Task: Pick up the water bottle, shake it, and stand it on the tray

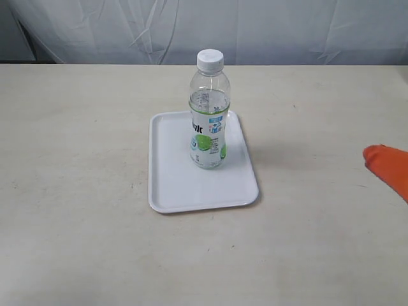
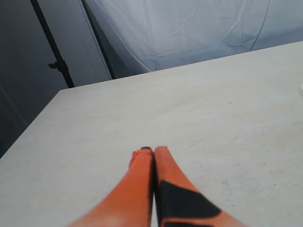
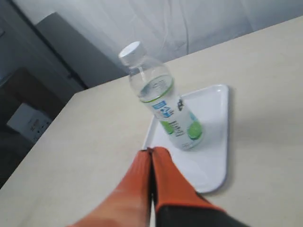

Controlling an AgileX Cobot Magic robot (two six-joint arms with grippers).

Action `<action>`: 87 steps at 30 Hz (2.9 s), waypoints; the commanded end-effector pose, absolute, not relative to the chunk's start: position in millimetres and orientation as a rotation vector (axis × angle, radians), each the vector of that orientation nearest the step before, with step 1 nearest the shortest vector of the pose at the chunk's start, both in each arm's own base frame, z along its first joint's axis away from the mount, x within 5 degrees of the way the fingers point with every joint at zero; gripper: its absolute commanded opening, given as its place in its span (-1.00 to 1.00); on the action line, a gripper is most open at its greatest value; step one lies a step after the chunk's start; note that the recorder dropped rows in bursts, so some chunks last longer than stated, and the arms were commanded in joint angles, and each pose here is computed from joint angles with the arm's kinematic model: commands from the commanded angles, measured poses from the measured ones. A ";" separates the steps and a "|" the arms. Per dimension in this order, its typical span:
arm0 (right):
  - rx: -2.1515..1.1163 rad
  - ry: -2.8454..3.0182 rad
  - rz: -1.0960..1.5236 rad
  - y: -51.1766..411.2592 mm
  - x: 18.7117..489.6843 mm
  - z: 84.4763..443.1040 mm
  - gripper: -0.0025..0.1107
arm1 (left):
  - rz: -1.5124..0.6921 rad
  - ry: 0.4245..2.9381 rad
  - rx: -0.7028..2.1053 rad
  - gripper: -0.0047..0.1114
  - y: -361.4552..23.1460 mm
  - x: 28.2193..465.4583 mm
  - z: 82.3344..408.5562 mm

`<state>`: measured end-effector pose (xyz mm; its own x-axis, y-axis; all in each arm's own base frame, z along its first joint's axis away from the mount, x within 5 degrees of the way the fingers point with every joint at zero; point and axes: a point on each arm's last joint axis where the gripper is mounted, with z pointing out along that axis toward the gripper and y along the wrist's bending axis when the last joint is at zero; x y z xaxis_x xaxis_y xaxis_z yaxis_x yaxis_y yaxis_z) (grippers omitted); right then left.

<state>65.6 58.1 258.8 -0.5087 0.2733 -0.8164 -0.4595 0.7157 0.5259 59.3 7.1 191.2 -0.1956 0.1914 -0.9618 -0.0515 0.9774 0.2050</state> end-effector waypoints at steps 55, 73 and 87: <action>0.045 1.699 0.507 21.9 48.4 213.4 -0.95 | 0.217 1.740 0.102 -0.92 6.9 59.3 191.8; 0.045 1.699 0.507 21.9 48.4 213.4 -0.95 | 0.217 1.740 0.102 -0.92 6.9 59.3 191.8; 0.045 1.699 0.507 21.9 48.4 213.4 -0.95 | 0.217 1.740 0.102 -0.92 6.9 59.3 191.8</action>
<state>48.3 22.8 213.4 -0.2174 0.3118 -0.9249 -0.2548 0.8966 0.3622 59.3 7.1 191.2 -0.1956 0.1914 -0.9618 -0.0515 0.9774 0.2050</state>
